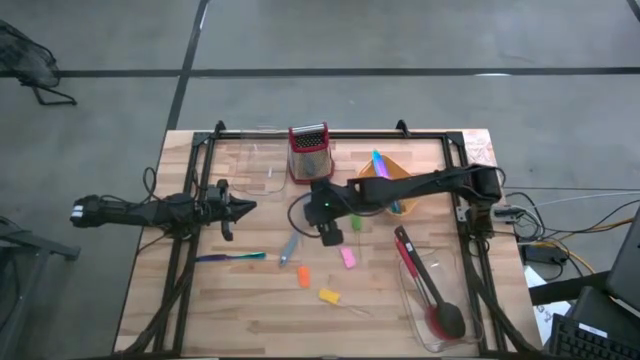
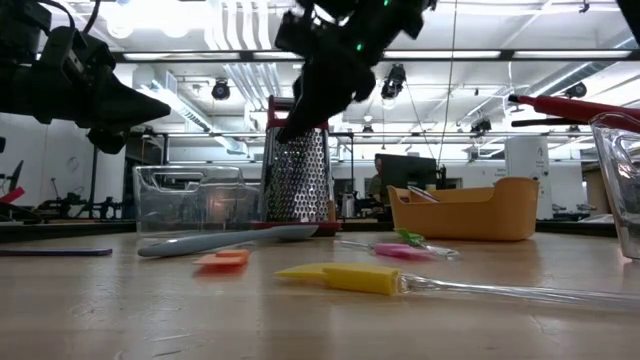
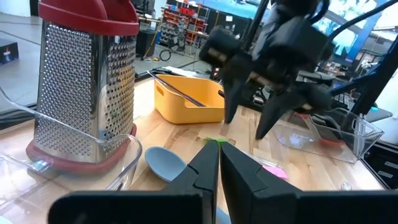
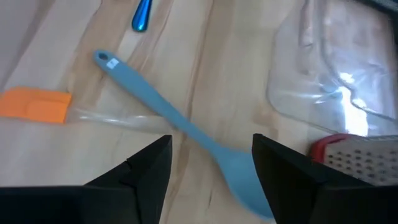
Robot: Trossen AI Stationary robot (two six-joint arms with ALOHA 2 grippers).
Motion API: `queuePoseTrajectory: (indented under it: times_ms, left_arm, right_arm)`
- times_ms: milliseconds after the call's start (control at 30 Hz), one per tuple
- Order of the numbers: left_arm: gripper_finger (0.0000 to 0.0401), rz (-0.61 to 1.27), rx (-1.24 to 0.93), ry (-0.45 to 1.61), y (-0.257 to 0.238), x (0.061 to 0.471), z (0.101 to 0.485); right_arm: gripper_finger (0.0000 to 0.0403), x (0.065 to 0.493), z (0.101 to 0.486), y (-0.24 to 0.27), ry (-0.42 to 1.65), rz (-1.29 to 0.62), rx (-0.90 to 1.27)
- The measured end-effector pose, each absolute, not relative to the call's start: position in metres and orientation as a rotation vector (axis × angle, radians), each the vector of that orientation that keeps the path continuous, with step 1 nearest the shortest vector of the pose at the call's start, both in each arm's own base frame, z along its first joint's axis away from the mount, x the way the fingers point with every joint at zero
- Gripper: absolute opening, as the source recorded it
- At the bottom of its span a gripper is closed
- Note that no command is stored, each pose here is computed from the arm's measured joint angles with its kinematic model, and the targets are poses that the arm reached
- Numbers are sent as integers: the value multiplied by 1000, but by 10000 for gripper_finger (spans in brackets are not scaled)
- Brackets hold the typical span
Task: Pick & Place Kitchen Items
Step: Put the blue serving spoon into the bottom transparent bin
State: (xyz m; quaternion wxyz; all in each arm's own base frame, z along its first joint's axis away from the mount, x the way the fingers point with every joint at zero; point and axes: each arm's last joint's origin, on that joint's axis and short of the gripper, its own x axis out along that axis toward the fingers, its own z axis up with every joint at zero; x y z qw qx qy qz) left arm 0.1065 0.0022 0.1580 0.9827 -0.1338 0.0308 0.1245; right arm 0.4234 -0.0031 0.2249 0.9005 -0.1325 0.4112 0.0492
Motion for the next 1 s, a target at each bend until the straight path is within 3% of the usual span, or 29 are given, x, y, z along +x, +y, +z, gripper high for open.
queuePoseTrajectory:
  times_ms: [433,700,1000]
  left_arm:
    - [21,252,-268,67,2,107,157]
    - [21,251,-268,69,2,107,157]
    - [23,252,-267,70,2,107,157]
  right_arm:
    - [236,466,175,-16,962,186,-318]
    - [213,488,154,-19,1155,272,-327]
    - [186,496,140,-20,1189,290,-365]
